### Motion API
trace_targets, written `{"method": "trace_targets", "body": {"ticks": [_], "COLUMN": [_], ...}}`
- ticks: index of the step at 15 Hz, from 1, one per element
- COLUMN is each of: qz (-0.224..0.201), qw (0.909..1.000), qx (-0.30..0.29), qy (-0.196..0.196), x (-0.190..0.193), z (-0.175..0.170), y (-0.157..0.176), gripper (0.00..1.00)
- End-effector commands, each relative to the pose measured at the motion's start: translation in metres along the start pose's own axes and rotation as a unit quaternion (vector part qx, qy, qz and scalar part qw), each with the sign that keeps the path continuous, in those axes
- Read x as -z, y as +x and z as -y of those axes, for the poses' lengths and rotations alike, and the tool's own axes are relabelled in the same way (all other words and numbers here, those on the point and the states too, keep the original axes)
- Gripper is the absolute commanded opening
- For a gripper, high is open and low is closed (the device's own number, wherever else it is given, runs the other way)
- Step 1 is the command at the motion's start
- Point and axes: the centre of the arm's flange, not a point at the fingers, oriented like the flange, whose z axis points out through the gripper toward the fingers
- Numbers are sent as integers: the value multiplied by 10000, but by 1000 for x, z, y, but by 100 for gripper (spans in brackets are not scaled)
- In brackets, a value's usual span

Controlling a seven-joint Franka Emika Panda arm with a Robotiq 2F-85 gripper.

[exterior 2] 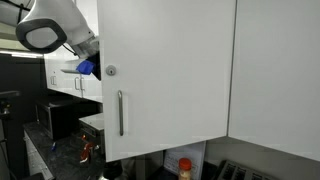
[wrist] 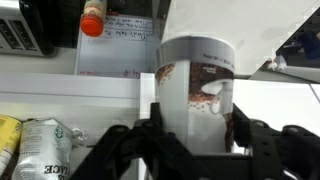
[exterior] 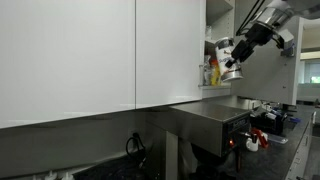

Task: Open the right door on the third upper cabinet from the left, remove the container of sugar from the cabinet and place it on top of the coffeemaker

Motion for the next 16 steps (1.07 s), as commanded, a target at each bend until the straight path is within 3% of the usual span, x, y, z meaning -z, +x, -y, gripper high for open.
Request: {"method": "trace_targets", "body": {"ticks": [1,7,16], "qz": [52,325,383], "qw": [9993,9944,9919], "qx": [269,684,951], "qy": [253,736,746], "x": [-9,-28,-55], "z": [11,27,40], "y": [-15,-17,-17], "gripper": [41,41,41]}}
